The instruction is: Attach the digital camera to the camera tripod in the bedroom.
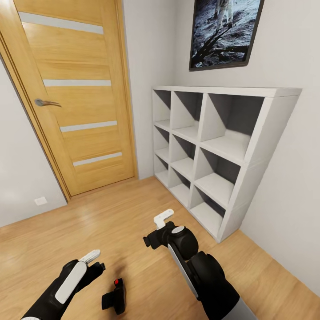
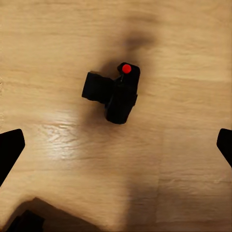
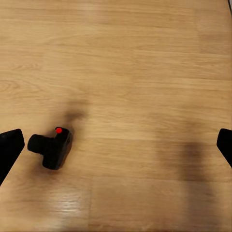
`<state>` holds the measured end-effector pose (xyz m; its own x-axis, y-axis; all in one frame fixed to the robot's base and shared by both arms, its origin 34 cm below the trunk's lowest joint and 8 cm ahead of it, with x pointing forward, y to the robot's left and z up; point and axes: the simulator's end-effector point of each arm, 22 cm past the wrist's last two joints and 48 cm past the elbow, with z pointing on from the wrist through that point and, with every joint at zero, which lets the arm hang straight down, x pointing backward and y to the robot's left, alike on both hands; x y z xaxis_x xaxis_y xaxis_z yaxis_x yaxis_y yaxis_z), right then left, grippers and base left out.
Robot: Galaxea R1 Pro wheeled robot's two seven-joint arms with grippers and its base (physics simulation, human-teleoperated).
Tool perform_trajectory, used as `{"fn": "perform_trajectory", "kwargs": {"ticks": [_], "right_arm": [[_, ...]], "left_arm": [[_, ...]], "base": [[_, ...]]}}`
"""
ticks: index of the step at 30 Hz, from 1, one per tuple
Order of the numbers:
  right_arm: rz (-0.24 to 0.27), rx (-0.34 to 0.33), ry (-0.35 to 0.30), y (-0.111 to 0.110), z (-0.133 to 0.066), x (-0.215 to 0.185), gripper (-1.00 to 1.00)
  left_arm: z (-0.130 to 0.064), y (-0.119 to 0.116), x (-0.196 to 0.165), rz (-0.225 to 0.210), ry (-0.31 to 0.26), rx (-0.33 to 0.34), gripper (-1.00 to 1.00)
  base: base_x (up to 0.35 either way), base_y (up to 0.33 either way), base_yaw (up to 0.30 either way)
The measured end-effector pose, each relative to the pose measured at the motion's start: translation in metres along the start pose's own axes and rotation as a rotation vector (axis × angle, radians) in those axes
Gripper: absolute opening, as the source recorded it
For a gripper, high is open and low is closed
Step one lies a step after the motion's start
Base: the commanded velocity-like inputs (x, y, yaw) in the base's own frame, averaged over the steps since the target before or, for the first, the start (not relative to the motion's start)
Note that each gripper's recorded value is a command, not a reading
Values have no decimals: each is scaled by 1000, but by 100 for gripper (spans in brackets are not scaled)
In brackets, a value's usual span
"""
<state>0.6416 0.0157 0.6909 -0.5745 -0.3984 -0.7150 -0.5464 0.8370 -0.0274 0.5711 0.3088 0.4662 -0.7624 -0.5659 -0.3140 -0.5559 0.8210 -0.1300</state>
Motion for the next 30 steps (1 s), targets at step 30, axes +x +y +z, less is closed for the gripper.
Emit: {"fn": "perform_trajectory", "kwargs": {"ticks": [30], "right_arm": [[-4, -1, 2, 2, 1, 3, 100]], "left_arm": [[-3, -10, -19, 59, -49, -13, 100]], "base": [[29, -106, 128]]}}
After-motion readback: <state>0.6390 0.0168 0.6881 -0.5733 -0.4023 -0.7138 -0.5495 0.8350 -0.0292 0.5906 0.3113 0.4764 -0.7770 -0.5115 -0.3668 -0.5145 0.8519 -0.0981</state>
